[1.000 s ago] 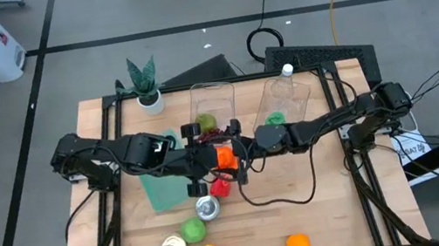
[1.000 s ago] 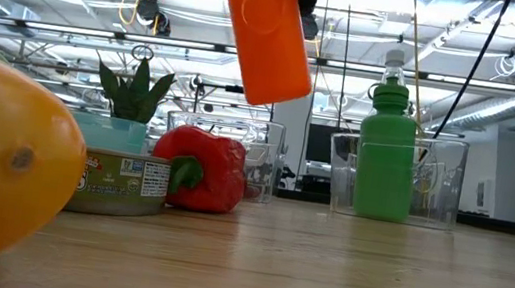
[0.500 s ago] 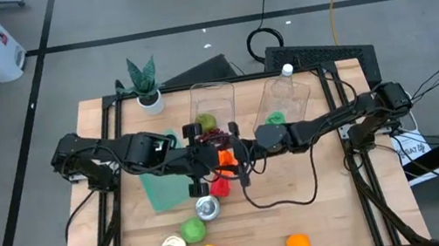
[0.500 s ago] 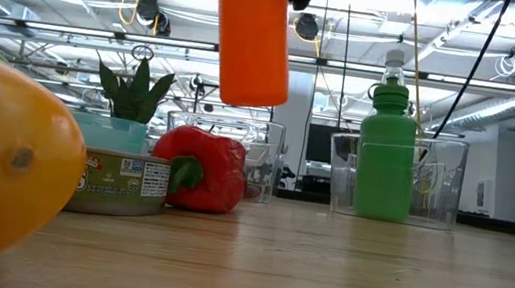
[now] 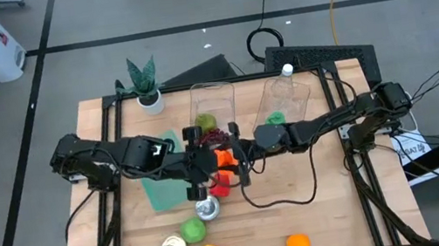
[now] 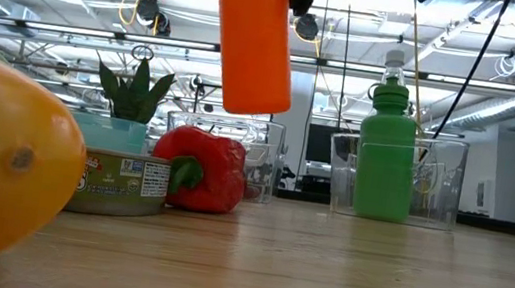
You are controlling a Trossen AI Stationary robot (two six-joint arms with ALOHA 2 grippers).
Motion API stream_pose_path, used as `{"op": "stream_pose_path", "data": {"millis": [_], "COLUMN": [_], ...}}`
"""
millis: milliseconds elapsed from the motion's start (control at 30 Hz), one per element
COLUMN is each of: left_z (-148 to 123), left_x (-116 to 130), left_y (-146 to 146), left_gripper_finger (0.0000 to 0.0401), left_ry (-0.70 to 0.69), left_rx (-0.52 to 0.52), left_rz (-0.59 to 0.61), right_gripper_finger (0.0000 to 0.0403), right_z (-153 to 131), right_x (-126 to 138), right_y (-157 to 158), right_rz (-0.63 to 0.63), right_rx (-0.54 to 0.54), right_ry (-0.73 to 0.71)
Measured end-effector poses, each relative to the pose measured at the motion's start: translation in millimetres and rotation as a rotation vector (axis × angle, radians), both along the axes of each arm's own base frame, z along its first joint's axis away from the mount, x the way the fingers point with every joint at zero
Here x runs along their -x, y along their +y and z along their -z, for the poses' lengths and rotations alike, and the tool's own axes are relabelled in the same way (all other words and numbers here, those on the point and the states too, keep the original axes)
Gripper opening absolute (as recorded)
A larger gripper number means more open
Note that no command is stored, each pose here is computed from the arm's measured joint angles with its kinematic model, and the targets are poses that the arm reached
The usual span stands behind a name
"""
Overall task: Pick & Place Food Item
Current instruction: Put the orange water bottle into the right transparent bin
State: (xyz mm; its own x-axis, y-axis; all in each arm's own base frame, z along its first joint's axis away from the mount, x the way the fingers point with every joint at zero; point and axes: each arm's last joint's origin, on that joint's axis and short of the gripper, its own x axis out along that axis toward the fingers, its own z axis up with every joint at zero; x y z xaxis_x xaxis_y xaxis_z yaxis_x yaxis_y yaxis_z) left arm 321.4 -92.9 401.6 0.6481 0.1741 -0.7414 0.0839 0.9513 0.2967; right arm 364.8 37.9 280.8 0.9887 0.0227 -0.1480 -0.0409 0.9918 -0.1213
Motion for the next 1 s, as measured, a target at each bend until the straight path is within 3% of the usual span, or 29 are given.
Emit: {"op": "stream_pose_path", "data": {"millis": [267, 467, 600, 733, 933, 1000], "left_z": [-11.3, -35.6, -49.8, -47.4, -3.4, 15.1], "left_x": [16.7, 56.4, 96.1, 144.0, 185.6, 191.7], "left_y": [-14.4, -21.4, -30.1, -36.6, -49.1, -50.8], "left_gripper_finger": [0.0294, 0.0331, 0.0291, 0.0207, 0.0066, 0.006], "left_ry": [-0.04, -0.097, -0.189, -0.331, -0.464, -0.497], "left_rx": [0.029, 0.107, 0.053, -0.001, -0.014, -0.027], "left_rz": [0.026, 0.021, -0.057, -0.194, -0.226, -0.234], "right_gripper_finger": [0.0195, 0.0195, 0.0195, 0.0195, 0.0195, 0.0195], "right_z": [-0.6, -0.2, -3.5, -35.9, -80.6, -93.3], "right_x": [-0.1, 0.0, 1.5, 21.5, 77.3, 98.1], "right_y": [0.1, -0.1, 2.0, 1.7, -0.5, 1.3], "right_rz": [-0.005, -0.004, -0.053, -0.084, -0.032, -0.02], "right_rx": [-0.005, -0.017, -0.055, -0.092, -0.075, -0.069], "right_ry": [-0.008, -0.003, -0.014, -0.095, -0.08, -0.087]}}
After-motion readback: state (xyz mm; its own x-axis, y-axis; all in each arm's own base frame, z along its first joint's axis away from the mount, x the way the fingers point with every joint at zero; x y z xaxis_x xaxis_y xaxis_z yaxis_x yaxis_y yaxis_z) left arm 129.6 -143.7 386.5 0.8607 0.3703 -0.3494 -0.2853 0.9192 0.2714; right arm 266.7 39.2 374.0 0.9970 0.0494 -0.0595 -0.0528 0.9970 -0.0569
